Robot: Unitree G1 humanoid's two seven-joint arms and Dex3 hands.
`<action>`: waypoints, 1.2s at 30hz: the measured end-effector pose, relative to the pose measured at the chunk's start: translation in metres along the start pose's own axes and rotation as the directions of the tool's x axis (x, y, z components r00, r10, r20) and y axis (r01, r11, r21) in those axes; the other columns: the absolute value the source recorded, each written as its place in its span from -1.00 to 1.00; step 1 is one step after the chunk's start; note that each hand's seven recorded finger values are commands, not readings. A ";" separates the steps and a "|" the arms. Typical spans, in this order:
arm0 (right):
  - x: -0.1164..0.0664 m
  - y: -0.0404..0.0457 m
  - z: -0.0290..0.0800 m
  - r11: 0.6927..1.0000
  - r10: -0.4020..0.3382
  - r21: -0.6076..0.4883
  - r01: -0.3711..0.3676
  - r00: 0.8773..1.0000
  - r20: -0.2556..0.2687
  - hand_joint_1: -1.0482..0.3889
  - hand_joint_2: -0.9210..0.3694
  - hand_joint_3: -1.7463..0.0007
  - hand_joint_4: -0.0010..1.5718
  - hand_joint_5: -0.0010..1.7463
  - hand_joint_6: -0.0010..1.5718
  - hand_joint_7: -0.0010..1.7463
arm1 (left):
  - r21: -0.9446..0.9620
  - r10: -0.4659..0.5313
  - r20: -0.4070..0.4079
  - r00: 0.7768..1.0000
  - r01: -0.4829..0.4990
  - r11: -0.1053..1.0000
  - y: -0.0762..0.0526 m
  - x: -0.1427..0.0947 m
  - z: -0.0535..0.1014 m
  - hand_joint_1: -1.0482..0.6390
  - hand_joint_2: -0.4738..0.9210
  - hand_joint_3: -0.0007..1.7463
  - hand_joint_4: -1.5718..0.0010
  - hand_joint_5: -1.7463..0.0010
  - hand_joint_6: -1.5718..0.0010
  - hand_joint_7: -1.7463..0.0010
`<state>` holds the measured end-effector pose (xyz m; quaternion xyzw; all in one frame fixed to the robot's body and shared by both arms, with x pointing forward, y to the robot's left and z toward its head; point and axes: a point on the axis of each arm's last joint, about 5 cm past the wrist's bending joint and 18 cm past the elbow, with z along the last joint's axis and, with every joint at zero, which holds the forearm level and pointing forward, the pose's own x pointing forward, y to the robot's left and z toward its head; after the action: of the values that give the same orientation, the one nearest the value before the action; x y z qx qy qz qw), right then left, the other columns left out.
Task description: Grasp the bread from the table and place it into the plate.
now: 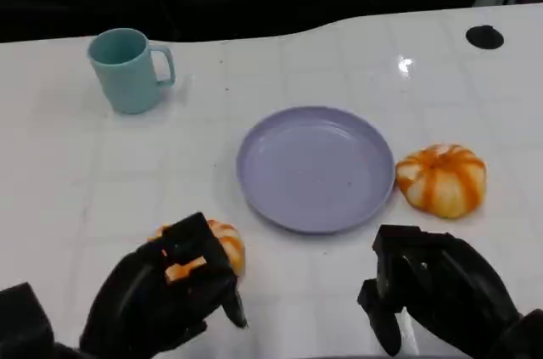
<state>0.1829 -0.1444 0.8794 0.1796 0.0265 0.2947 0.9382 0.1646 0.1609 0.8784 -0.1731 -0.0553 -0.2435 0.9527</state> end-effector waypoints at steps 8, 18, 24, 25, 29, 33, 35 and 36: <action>0.000 0.0000 0.000 1.000 0.000 0.000 0.000 1.000 0.000 -0.84 -0.98 0.57 0.57 0.87 0.34 0.70 | 0.398 -0.021 0.044 0.999 0.002 0.918 0.003 0.001 0.024 -0.56 1.00 -0.84 0.48 0.04 0.31 0.86; 0.000 0.0006 0.000 1.000 0.001 0.004 -0.001 1.000 -0.002 -0.84 -0.99 0.60 0.55 0.87 0.34 0.70 | 0.885 -0.010 -0.089 0.996 0.083 0.458 -0.002 -0.001 0.069 -0.61 1.00 -0.87 0.78 0.41 0.58 1.00; 0.000 0.0016 0.000 1.000 0.003 0.004 -0.003 1.000 -0.001 -0.83 -1.00 0.60 0.55 0.87 0.34 0.70 | 0.958 0.056 -0.210 0.976 0.194 0.210 -0.004 0.002 0.072 -0.67 1.00 -0.93 0.80 0.57 0.70 1.00; 0.000 0.0017 0.000 1.000 0.002 0.004 -0.002 1.000 -0.001 -0.83 -1.00 0.60 0.55 0.87 0.34 0.69 | 0.962 0.060 -0.220 0.974 0.206 0.180 -0.005 0.003 0.072 -0.67 1.00 -0.93 0.79 0.58 0.71 1.00; -0.001 0.0022 0.000 1.000 0.001 0.007 -0.001 1.000 -0.001 -0.84 -1.00 0.59 0.54 0.87 0.35 0.69 | 0.967 0.070 -0.240 0.968 0.233 0.099 -0.008 0.008 0.071 -0.66 1.00 -0.95 0.74 0.60 0.68 0.98; -0.001 0.0024 0.001 1.000 0.001 0.003 -0.001 1.000 0.002 -0.83 -1.00 0.57 0.54 0.87 0.34 0.70 | 0.961 0.094 -0.277 0.956 0.273 0.050 -0.006 0.016 0.064 -0.66 1.00 -0.96 0.70 0.61 0.64 0.98; -0.001 0.0023 0.001 1.000 0.001 0.003 -0.001 1.000 0.002 -0.83 -1.00 0.57 0.54 0.88 0.34 0.71 | 0.954 0.111 -0.298 0.948 0.296 0.041 -0.005 0.020 0.059 -0.64 1.00 -0.97 0.69 0.63 0.64 0.98; -0.001 0.0023 0.001 1.000 0.001 0.002 -0.001 1.000 0.001 -0.83 -1.00 0.57 0.54 0.88 0.33 0.71 | 0.951 0.120 -0.308 0.944 0.306 0.034 -0.004 0.021 0.057 -0.64 1.00 -0.97 0.68 0.63 0.64 0.98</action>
<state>0.1809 -0.1437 0.8814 0.1809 0.0261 0.2950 0.9378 0.1801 0.1686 0.9373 0.5786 -0.0723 -0.2226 0.7813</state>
